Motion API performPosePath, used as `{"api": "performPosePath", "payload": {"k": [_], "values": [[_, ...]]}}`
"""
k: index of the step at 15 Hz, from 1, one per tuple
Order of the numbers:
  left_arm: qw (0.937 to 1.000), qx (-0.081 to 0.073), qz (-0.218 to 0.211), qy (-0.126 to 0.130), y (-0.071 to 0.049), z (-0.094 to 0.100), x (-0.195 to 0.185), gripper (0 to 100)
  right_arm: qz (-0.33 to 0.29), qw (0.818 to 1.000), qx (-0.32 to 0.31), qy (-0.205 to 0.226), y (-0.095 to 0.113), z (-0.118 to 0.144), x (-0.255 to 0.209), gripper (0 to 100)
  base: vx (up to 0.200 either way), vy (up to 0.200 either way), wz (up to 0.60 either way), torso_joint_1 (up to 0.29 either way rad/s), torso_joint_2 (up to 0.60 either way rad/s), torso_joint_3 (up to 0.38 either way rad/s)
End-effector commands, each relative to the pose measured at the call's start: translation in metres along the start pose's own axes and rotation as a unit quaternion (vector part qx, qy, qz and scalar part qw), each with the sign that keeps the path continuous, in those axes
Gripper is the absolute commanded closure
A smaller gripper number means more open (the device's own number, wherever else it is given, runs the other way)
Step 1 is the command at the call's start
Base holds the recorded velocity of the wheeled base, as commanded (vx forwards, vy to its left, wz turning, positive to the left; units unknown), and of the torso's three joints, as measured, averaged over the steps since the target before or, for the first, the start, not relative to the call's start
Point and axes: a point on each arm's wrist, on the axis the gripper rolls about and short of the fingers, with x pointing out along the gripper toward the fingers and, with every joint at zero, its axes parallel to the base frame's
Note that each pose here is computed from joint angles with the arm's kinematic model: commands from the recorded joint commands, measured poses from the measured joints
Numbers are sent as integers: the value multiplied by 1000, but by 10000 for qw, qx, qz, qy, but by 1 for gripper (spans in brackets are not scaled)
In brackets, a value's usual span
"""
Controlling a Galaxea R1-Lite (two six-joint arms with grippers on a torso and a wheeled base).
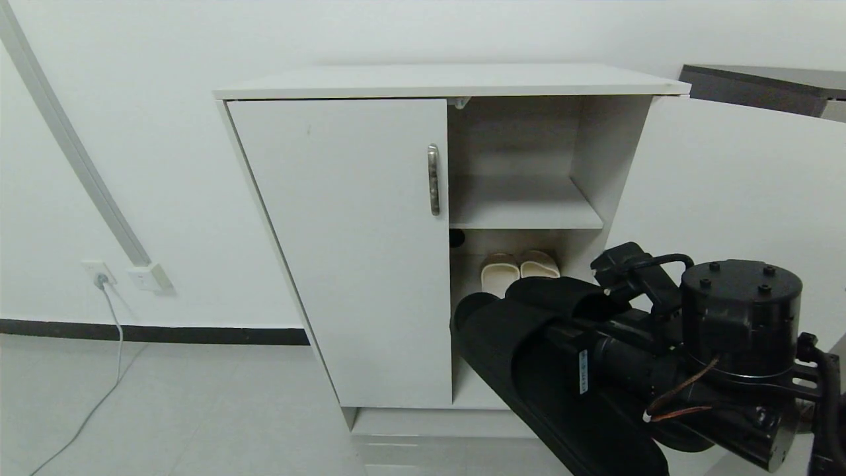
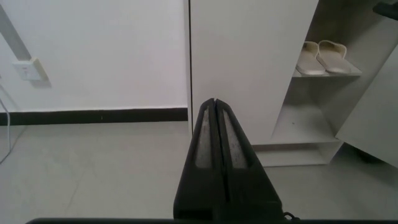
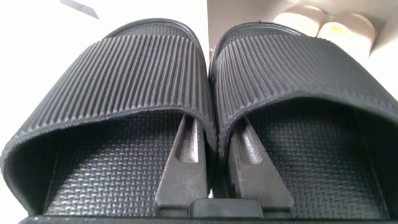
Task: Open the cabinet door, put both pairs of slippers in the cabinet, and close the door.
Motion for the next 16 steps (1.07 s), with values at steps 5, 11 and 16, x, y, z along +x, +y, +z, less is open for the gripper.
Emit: {"api": "performPosePath", "payload": {"k": [5,11,16], "values": [[10000,0,2,-9,0,0,0,100,15,9999,15,-104,0,0,-3,100,0,0,0,0,44,38],[10000,7,2,-1,0,0,0,100,-4,9997,-221,-118,3,-7,-1,100,0,-100,0,2,0,3],[10000,7,2,6,0,0,0,100,-1028,9941,-223,-268,39,-6,28,100,0,0,0,0,0,0]]}}
